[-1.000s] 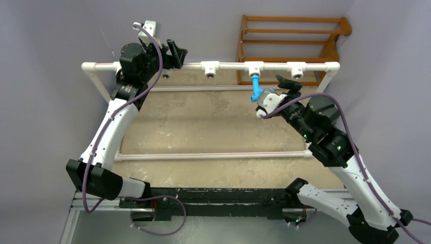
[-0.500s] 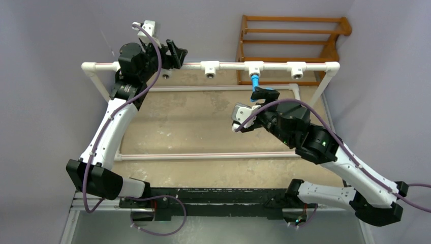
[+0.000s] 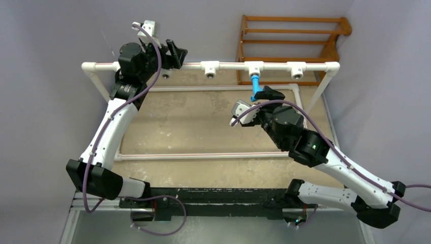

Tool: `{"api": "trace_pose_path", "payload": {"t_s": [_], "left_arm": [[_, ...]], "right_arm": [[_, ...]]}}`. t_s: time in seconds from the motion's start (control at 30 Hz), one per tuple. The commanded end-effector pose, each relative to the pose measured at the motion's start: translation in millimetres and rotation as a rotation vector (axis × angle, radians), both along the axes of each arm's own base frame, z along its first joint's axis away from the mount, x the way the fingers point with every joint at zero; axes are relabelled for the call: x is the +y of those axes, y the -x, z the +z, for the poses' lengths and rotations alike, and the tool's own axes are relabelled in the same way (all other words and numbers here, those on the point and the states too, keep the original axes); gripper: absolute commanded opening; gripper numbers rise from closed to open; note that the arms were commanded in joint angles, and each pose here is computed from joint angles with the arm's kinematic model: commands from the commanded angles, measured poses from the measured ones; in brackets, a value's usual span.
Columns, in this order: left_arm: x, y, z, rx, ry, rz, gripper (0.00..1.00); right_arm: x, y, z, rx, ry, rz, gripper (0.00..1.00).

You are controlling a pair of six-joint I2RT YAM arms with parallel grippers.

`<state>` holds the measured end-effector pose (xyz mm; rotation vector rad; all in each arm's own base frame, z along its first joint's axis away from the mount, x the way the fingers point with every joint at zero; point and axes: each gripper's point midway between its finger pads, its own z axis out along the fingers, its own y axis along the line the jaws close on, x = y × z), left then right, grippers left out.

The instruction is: Install the water faucets

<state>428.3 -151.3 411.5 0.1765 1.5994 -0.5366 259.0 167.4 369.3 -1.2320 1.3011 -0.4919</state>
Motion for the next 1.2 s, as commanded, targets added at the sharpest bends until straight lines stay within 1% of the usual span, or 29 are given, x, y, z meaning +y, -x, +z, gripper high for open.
{"api": "trace_pose_path", "payload": {"t_s": [0.0, 0.13, 0.2, 0.27, 0.3, 0.37, 0.4, 0.43, 0.47, 0.5, 0.53, 0.67, 0.83, 0.9, 0.93, 1.07, 1.17], "left_arm": [[5, 3, -93, 0.311, -0.032, 0.013, 0.74], [4, 2, -93, 0.313, -0.031, 0.01, 0.74], [4, 3, -93, 0.312, -0.031, 0.01, 0.74], [4, 3, -93, 0.313, -0.031, 0.008, 0.74], [4, 3, -93, 0.313, -0.03, 0.007, 0.74], [4, 3, -93, 0.313, -0.029, 0.007, 0.74], [4, 3, -93, 0.312, -0.029, 0.008, 0.74], [4, 3, -92, 0.313, -0.029, 0.007, 0.74], [4, 3, -92, 0.312, -0.029, 0.007, 0.74], [4, 3, -92, 0.312, -0.028, 0.005, 0.74], [4, 3, -92, 0.312, -0.027, 0.006, 0.74], [4, 4, -91, 0.311, -0.026, 0.004, 0.74], [4, 4, -91, 0.311, -0.027, 0.006, 0.74], [3, 4, -92, 0.312, -0.027, 0.003, 0.74], [3, 4, -92, 0.313, -0.025, 0.003, 0.74], [2, 4, -93, 0.317, -0.02, -0.005, 0.74], [2, 4, -91, 0.315, -0.016, -0.007, 0.74]], "right_arm": [[0, -9, 27, -0.111, -0.091, -0.058, 0.75], [1, -17, 26, -0.131, -0.09, -0.103, 0.7], [0, -19, 27, -0.144, -0.101, -0.124, 0.66], [-1, -20, 29, -0.152, -0.117, -0.141, 0.58], [-2, -20, 27, -0.149, -0.119, -0.149, 0.53], [-4, -21, 29, -0.151, -0.162, -0.172, 0.38], [-5, -22, 28, -0.145, -0.176, -0.185, 0.27], [-5, -22, 25, -0.134, -0.192, -0.195, 0.22], [-6, -22, 24, -0.125, -0.215, -0.206, 0.14], [-6, -22, 22, -0.115, -0.241, -0.218, 0.03], [-5, -22, 20, -0.103, -0.275, -0.223, 0.0], [2, -21, 14, -0.044, -0.478, -0.234, 0.0], [17, -18, 1, 0.094, -0.833, -0.267, 0.0], [19, -14, 3, 0.145, -1.034, -0.273, 0.0], [25, -10, 3, 0.195, -1.17, -0.262, 0.0], [27, 2, 11, 0.305, -1.528, -0.235, 0.0], [28, 6, 14, 0.379, -1.763, -0.236, 0.0]]}}
